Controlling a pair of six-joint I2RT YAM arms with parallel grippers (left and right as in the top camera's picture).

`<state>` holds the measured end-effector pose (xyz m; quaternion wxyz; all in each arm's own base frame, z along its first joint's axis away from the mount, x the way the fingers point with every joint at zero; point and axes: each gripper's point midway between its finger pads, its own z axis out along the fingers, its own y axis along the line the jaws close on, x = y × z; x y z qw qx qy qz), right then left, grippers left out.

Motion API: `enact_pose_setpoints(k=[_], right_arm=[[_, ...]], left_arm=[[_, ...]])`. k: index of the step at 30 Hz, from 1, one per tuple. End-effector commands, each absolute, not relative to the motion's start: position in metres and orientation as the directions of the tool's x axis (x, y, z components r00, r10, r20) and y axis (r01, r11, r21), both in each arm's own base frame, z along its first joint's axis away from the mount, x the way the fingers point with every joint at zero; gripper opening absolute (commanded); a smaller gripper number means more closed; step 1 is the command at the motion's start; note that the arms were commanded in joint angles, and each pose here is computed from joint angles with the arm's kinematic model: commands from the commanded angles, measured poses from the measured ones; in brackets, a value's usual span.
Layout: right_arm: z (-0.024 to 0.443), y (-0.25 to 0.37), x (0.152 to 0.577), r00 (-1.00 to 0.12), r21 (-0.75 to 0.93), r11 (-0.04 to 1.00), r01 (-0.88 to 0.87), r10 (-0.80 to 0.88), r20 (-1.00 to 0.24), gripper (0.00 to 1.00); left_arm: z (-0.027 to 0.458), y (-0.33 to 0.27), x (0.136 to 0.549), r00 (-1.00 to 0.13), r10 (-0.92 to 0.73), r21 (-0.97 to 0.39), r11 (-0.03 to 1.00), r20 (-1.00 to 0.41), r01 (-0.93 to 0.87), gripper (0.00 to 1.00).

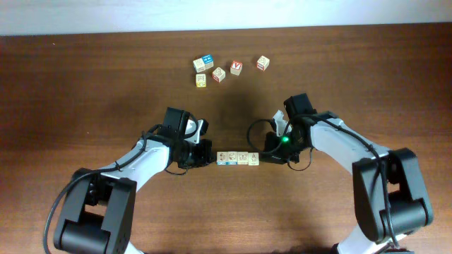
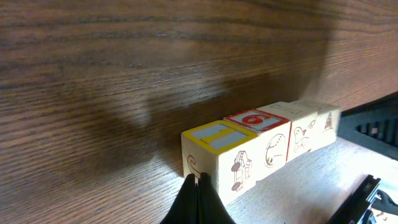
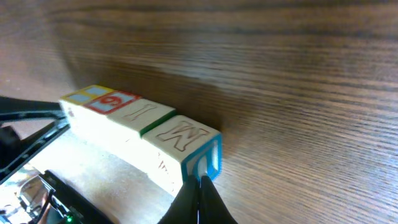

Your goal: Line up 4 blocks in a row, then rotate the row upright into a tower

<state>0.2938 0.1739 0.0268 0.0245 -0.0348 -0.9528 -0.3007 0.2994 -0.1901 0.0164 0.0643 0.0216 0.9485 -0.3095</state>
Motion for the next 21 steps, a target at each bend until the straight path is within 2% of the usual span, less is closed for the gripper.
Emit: enact_pose_setpoints(k=[1,9,12,21], right_arm=[[0.008,0.180,0.284,-0.989,0.574,0.810,0.123,0.049,0.142,0.04],[0.006,0.179,0.287,-0.989,0.573,0.810,0.124,0.055,0.138,0.04],[0.001,0.187,0.285,-0.985,0.638,0.759,0.126,0.021,0.169,0.04],[0.033,0.192,0.294,-0.999,0.682,0.732,0.006,-0.027,0.037,0.04]], left_arm=[[0.014,-0.193,0.294,-0.991,0.028,-0.599,0.795,-0.128,0.100,0.00],[0.014,-0.193,0.293,-0.992,0.028,-0.598,0.795,-0.126,0.099,0.00],[0.014,-0.193,0.293,-0.992,0.029,-0.598,0.795,-0.126,0.099,0.00],[0.014,-0.193,0.293,-0.992,0.029,-0.598,0.795,-0.125,0.099,0.00]])
